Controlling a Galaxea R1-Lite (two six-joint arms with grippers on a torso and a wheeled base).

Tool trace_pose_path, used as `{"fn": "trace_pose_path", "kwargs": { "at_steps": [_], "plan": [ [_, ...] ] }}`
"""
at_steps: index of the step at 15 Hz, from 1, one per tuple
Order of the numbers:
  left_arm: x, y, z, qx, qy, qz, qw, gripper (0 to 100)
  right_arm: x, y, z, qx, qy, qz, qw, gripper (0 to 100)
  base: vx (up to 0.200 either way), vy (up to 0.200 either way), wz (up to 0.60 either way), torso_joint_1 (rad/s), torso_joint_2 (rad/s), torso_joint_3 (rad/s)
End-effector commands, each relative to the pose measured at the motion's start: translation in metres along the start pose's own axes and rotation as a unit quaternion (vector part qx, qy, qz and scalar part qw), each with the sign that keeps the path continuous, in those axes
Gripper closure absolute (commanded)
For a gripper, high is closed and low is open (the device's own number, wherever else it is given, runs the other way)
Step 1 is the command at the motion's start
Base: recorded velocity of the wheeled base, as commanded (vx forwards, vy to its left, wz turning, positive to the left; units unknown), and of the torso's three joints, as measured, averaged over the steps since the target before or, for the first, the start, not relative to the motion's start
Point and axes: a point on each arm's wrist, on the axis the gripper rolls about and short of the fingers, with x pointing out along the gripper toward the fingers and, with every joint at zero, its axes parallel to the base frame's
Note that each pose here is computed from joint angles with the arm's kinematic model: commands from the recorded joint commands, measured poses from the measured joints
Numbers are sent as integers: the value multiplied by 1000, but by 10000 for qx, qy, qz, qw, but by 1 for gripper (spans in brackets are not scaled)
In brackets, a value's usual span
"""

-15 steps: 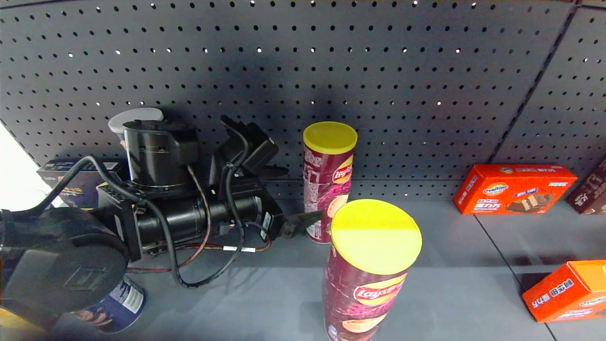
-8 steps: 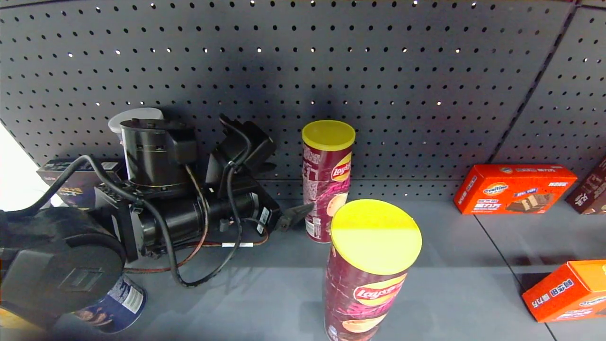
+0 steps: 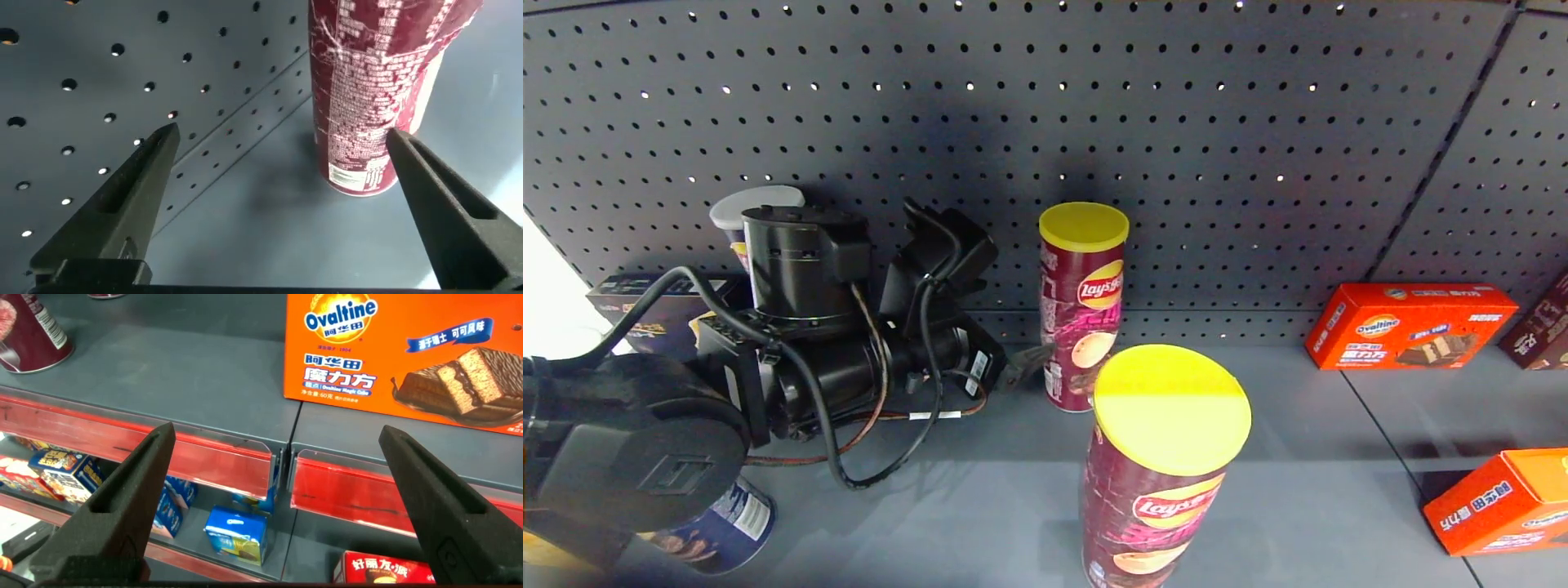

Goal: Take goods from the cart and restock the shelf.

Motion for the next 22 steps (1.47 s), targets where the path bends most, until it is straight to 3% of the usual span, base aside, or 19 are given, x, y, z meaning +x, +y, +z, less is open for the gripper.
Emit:
{"fn": "trace_pose_path", "kwargs": {
  "at_steps": [1,7,12,14,18,22],
  "plan": [
    [4,1,-2,-15,64,61,10000,0,0,0,0,-1,6,3,10000,0,0,0,0,0,0,0],
    [4,9,-6,-43,165,347,9993,0,0,0,0,-1,6,3,10000,0,0,0,0,0,0,0],
    [2,9,-8,-47,217,411,9989,0,0,0,0,-1,6,3,10000,0,0,0,0,0,0,0],
    [2,10,-9,-39,378,513,9980,0,0,0,0,-1,6,3,10000,0,0,0,0,0,0,0],
    [20,13,-6,-35,427,618,9972,0,0,0,0,-1,6,3,10000,0,0,0,0,0,0,0],
    [26,7,-5,-13,413,545,9977,0,0,0,0,-1,6,3,10000,0,0,0,0,0,0,0]
  ]
}}
